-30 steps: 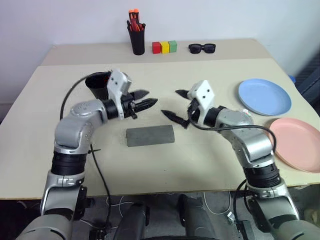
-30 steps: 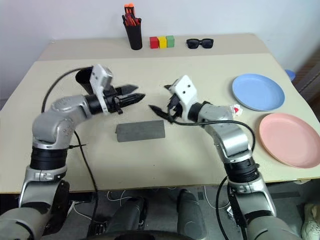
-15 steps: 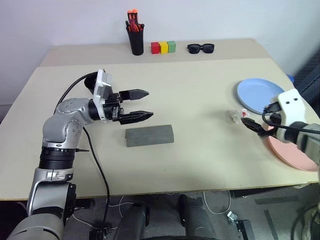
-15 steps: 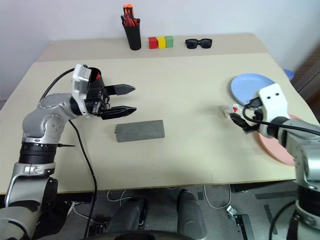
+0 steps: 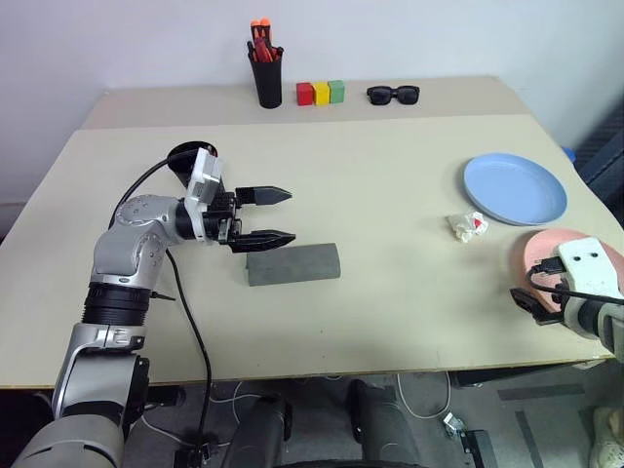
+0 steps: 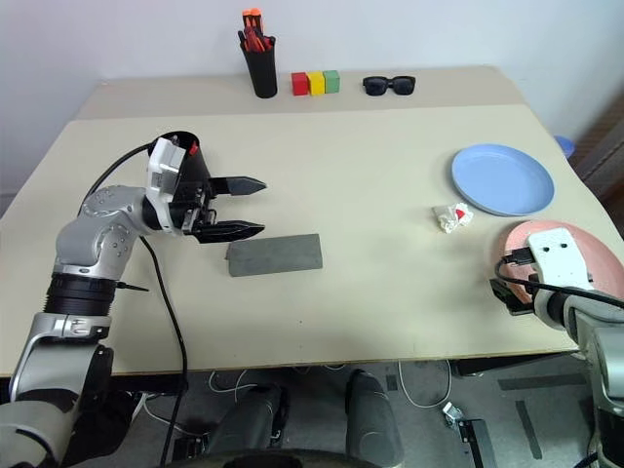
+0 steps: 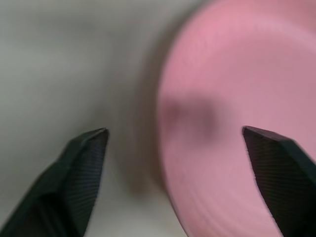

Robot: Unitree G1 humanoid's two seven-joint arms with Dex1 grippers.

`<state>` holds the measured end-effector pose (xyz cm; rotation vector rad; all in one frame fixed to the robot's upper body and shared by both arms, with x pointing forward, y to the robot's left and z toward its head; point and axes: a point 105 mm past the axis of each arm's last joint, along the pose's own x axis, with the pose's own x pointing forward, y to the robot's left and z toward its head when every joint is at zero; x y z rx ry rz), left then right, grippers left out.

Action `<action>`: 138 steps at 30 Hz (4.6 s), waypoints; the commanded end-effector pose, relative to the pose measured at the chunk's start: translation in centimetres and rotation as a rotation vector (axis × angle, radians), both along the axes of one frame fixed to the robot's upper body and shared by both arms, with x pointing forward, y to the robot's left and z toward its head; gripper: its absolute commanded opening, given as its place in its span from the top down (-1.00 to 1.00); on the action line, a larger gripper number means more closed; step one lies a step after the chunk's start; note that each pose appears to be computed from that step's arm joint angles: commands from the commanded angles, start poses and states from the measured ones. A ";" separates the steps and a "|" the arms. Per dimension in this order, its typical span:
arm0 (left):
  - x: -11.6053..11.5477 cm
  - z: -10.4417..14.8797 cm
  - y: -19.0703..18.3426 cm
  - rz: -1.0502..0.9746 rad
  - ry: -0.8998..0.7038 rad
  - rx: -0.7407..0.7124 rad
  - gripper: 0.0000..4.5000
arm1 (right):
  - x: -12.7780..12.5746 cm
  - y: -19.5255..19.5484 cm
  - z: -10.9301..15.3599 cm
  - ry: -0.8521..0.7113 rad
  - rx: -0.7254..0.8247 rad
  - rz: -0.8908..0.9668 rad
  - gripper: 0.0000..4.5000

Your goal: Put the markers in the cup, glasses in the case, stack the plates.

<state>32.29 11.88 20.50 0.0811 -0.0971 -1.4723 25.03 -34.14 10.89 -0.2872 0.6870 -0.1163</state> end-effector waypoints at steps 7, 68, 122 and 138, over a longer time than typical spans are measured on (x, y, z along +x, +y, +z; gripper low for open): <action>0.1 1.2 0.0 0.017 -0.073 -0.002 -1.00 | -0.2 -1.2 0.5 0.015 -0.059 -0.019 0.98; -1.2 1.7 0.9 0.177 -0.106 -0.039 -1.00 | 12.4 6.6 3.6 -0.259 0.135 0.304 -0.97; -4.6 -1.5 5.0 0.340 -0.025 -0.016 -1.00 | 2.8 20.6 10.5 -0.496 0.442 1.347 -0.94; -6.6 -4.2 8.0 0.442 0.036 0.042 -1.00 | 0.9 20.4 9.6 -0.327 0.455 1.442 -0.98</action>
